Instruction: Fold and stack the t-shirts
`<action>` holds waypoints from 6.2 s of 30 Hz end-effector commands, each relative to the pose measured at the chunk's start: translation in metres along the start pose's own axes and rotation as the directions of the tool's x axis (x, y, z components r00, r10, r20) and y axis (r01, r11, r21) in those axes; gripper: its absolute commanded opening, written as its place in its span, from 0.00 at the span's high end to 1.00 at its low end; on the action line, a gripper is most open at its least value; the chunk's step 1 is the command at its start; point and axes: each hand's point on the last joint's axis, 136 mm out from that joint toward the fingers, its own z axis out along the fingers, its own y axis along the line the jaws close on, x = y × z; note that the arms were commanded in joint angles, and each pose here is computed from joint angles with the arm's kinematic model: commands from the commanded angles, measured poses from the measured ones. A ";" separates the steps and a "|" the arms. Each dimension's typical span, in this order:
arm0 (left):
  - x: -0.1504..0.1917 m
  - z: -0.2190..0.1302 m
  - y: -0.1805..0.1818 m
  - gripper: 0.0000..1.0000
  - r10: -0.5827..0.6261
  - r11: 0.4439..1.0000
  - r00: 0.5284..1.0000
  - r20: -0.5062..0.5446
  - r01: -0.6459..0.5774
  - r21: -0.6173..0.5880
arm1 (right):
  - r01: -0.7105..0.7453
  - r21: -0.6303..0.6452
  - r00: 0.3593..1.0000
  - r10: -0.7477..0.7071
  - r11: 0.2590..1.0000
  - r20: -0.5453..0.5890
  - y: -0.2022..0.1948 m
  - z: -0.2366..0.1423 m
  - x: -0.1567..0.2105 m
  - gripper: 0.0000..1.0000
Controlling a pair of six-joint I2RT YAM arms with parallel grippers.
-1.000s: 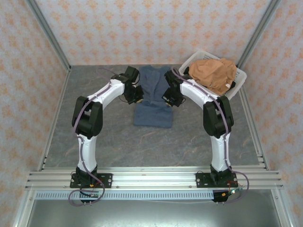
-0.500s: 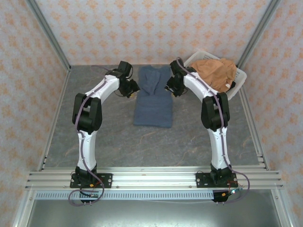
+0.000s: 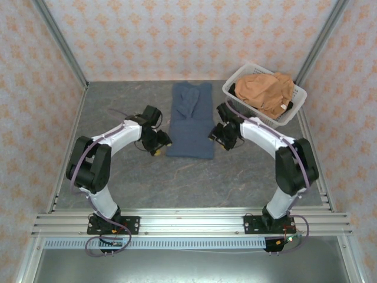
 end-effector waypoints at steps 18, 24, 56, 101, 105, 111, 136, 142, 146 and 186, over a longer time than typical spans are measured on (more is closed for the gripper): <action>-0.011 0.050 -0.023 0.81 -0.051 0.996 0.999 0.014 0.050 0.073 | -0.141 -0.072 0.984 0.132 0.987 -0.119 -0.001 0.061 0.023 0.45; -0.005 0.048 -0.021 0.95 -0.054 0.995 0.999 0.005 0.054 0.086 | -0.164 -0.068 0.978 0.154 0.984 -0.138 0.006 0.065 0.029 0.46; 0.111 -0.009 0.024 1.00 0.218 0.976 0.966 -0.135 -0.219 0.010 | 0.091 0.104 0.973 -0.066 0.990 -0.223 -0.043 0.017 0.103 1.00; -0.001 -0.138 -0.049 1.00 -0.162 0.956 0.978 0.134 0.121 0.268 | -0.231 -0.139 0.932 0.178 0.963 -0.316 0.109 -0.059 0.008 1.00; -0.052 -0.103 -0.062 1.00 -0.169 0.965 0.978 0.124 0.139 0.221 | -0.252 -0.101 0.931 0.213 0.962 -0.295 0.119 -0.019 -0.030 0.95; -0.128 -0.051 -0.054 0.66 -0.163 0.985 0.978 0.133 0.153 0.083 | -0.210 -0.126 0.962 0.183 0.970 -0.201 0.135 0.032 -0.091 0.52; 0.073 -0.026 -0.075 0.31 -0.674 0.673 0.735 0.073 0.571 0.469 | 0.017 -0.447 0.999 -0.033 0.894 -0.028 0.053 -0.071 0.013 0.34; 0.078 0.008 -0.075 0.33 -0.729 0.641 0.679 0.088 0.632 0.436 | 0.028 -0.436 0.998 -0.047 0.900 -0.034 0.043 -0.080 0.018 0.34; 0.067 0.015 -0.069 0.35 -0.767 0.611 0.627 0.139 0.647 0.456 | 0.028 -0.438 0.998 -0.050 0.899 -0.040 0.040 -0.082 0.018 0.34; -0.251 -0.026 0.127 0.84 -0.371 0.923 0.869 0.327 0.385 0.025 | -0.010 -0.415 0.999 -0.013 0.910 -0.051 0.053 -0.062 -0.004 0.34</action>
